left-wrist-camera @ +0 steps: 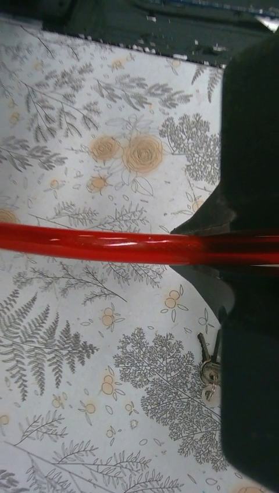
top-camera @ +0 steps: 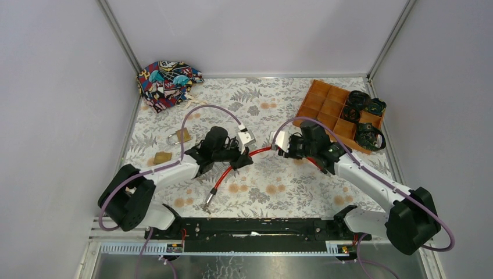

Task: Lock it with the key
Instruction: Pick up the lock from the center of the board.

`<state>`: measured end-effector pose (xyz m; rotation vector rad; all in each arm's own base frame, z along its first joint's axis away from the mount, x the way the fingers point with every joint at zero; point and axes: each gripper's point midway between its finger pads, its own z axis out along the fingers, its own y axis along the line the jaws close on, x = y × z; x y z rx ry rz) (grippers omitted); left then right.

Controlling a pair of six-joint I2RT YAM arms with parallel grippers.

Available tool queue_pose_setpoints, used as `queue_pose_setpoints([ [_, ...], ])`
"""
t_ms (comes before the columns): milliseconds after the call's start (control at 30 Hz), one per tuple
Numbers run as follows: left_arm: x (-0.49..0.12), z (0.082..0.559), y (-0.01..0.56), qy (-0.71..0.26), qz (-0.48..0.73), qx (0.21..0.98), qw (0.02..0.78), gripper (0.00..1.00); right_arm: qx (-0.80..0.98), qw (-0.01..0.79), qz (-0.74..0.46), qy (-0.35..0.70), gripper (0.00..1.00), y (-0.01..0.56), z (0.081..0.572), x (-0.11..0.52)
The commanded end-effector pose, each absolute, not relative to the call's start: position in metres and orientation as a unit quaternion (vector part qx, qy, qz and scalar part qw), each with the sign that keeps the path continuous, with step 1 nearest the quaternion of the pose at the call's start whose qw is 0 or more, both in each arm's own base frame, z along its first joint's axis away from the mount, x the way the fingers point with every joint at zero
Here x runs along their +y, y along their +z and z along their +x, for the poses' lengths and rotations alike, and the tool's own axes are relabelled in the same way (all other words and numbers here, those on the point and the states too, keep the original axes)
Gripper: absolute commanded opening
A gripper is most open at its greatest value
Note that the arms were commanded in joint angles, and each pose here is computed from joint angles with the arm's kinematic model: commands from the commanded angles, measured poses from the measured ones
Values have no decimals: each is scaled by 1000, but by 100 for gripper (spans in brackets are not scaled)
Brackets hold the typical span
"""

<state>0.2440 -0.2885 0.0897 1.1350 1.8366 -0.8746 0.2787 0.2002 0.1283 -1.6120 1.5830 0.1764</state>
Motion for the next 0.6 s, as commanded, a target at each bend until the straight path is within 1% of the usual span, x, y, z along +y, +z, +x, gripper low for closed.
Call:
queue_pose_setpoints([
  [0, -299, 244, 150, -370, 446, 696, 424, 0, 669, 472, -568, 84, 54, 172, 284, 203],
  [33, -298, 242, 160, -372, 445, 695, 425, 0, 679, 470, -557, 92, 68, 179, 281, 202],
  [67, -297, 239, 172, -375, 449, 688, 429, 0, 687, 468, -546, 102, 77, 184, 277, 201],
  [100, -296, 234, 181, -380, 454, 681, 430, 0, 696, 463, -536, 114, 83, 189, 272, 200],
  [133, -296, 229, 190, -386, 459, 672, 434, 0, 706, 461, -523, 125, 92, 194, 269, 198],
  [167, -294, 223, 197, -392, 463, 666, 434, 0, 718, 459, -505, 137, 98, 200, 265, 196],
  [333, -286, 201, 238, -420, 471, 632, 450, 0, 755, 451, -439, 185, 100, 232, 251, 175],
  [567, -282, 198, 303, -439, 444, 592, 510, 0, 750, 478, -399, 222, 90, 254, 232, 171],
])
